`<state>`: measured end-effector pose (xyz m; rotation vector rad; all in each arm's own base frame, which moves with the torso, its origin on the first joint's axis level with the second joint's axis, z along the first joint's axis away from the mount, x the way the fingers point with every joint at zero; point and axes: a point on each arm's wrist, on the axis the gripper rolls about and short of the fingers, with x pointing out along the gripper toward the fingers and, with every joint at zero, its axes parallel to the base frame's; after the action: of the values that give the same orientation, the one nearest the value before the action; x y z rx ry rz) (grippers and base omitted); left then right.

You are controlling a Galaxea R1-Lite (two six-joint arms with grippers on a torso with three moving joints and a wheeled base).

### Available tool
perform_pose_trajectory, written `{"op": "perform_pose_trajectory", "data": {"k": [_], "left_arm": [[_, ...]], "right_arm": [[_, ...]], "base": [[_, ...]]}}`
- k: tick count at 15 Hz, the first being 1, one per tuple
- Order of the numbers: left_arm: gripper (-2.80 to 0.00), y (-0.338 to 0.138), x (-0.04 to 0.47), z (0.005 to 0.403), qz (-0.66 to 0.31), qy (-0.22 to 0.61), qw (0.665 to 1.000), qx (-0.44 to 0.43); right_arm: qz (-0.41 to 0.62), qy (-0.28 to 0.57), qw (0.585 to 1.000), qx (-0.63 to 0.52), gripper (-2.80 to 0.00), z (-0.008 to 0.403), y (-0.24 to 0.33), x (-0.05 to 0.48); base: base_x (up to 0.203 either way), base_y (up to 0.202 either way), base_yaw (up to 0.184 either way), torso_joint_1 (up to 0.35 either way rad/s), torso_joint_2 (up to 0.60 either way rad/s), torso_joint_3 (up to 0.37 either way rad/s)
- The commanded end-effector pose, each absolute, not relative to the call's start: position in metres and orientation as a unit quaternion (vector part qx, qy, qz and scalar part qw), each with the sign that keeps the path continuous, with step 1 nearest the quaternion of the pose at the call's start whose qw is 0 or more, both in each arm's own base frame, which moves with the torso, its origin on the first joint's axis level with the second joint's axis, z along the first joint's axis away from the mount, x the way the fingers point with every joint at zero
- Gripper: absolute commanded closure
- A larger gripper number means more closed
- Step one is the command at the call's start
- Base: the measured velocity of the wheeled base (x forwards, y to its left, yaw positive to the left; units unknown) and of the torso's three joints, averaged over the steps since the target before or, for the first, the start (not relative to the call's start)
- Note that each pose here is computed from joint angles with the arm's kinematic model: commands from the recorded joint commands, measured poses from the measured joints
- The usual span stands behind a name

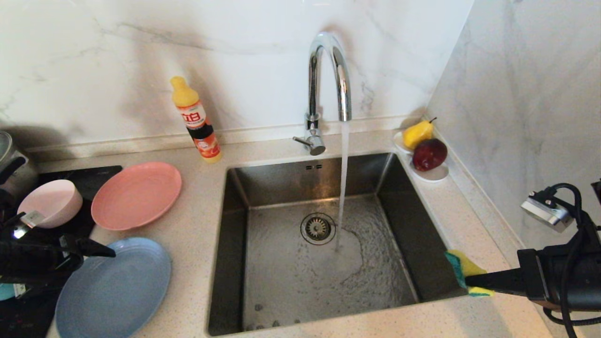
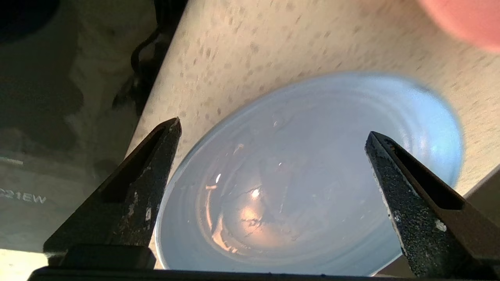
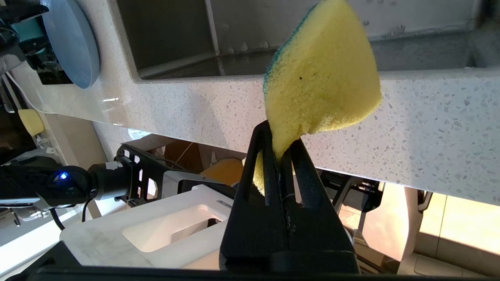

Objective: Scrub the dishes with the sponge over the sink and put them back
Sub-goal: Wash the plate

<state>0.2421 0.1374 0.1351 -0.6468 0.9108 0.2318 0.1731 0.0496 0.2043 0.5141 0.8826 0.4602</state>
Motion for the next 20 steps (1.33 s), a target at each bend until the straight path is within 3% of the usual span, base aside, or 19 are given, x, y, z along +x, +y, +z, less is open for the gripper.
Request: {"op": "perform_pose_trajectory", "data": {"k": [1,7,8,20], "left_arm": [[-2.8,0.136,0.242,0.131,0.107,0.438,0.838,-0.308],[-2.8,0.133,0.247,0.125,0.101,0.448,0.833,-0.307],[0.0,0.134,0.247,0.125,0.101,0.449,0.834,-0.304],[0.0,0.127,0.234,0.129,0.078,0.49,0.835,-0.237]], "right_arm": [[0.218,0.422,0.845,0.246,0.0,0.203,0.05,0.173],[0.218,0.42,0.846,0.246,0.0,0.202,0.05,0.176],[0.217,0.421,0.846,0.246,0.0,0.202,0.05,0.176],[0.212,0.422,0.846,0.249,0.0,0.2,0.048,0.177]], "base": [[0.0,0.0,0.0,0.0,0.0,0.0],[0.0,0.0,0.0,0.0,0.0,0.0],[0.0,0.0,0.0,0.0,0.0,0.0],[0.0,0.0,0.0,0.0,0.0,0.0]]}}
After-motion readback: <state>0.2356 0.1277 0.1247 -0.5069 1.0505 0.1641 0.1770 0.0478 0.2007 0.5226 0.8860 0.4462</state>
